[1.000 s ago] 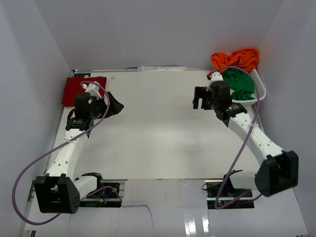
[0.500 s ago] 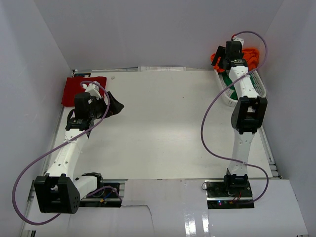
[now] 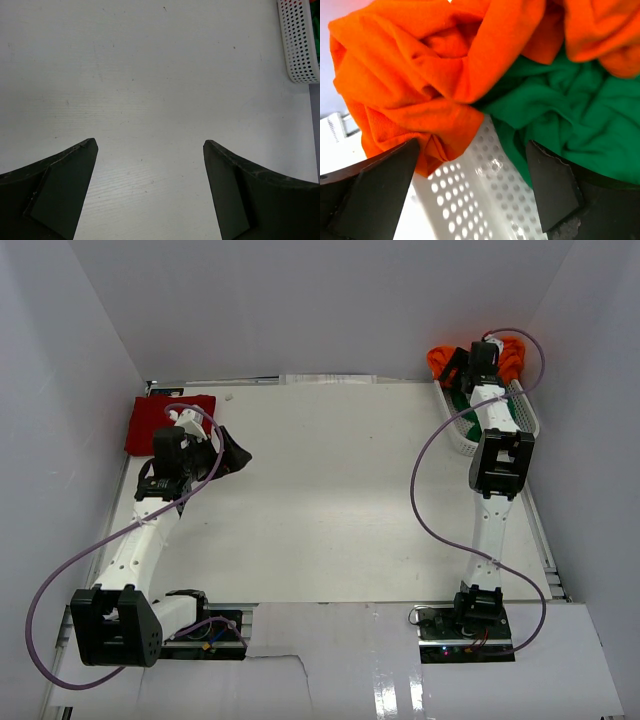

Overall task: Fold and stack the t-shirts
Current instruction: Grab crumpled tshirt from bin with the right arm, then move the tshirt to the center of the board

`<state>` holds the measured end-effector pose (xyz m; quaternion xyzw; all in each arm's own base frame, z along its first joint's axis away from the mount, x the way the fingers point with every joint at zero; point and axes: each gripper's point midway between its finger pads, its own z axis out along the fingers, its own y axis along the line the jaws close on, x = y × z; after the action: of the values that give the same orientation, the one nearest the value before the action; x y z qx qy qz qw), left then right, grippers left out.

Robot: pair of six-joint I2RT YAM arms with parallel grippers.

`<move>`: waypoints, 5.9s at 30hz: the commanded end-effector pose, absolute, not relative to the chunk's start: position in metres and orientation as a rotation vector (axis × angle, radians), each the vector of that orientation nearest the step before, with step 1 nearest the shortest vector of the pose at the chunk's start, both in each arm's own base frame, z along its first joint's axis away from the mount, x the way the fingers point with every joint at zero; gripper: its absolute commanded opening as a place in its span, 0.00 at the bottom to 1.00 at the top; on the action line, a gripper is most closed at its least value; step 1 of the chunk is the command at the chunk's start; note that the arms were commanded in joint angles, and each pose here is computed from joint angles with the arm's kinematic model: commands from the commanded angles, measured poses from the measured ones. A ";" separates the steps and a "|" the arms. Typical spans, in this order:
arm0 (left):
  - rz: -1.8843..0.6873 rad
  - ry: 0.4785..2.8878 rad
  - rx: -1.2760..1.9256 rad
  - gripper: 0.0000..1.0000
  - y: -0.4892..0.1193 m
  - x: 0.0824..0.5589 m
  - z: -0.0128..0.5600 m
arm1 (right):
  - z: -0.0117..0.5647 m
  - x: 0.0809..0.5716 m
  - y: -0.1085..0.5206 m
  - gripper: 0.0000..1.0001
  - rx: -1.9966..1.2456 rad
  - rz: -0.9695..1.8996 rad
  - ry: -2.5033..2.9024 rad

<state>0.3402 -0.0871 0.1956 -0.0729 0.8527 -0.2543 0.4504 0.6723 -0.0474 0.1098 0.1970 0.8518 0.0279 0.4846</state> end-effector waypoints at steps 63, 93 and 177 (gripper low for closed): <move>-0.578 2.084 -0.155 0.98 -0.082 0.336 0.200 | 0.141 0.702 0.010 0.38 0.324 0.598 1.867; -0.594 2.080 -0.138 0.98 -0.085 0.335 0.202 | 0.177 0.691 0.018 0.49 0.398 0.886 1.728; -0.345 2.091 -0.414 0.98 -0.037 0.338 0.202 | 0.230 0.358 0.219 0.90 -0.313 0.781 2.376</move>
<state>0.3354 -0.0383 0.1922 -0.1735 0.8585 -0.1415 0.4613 0.3586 0.2338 0.2496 -0.1382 0.8768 0.3441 0.3062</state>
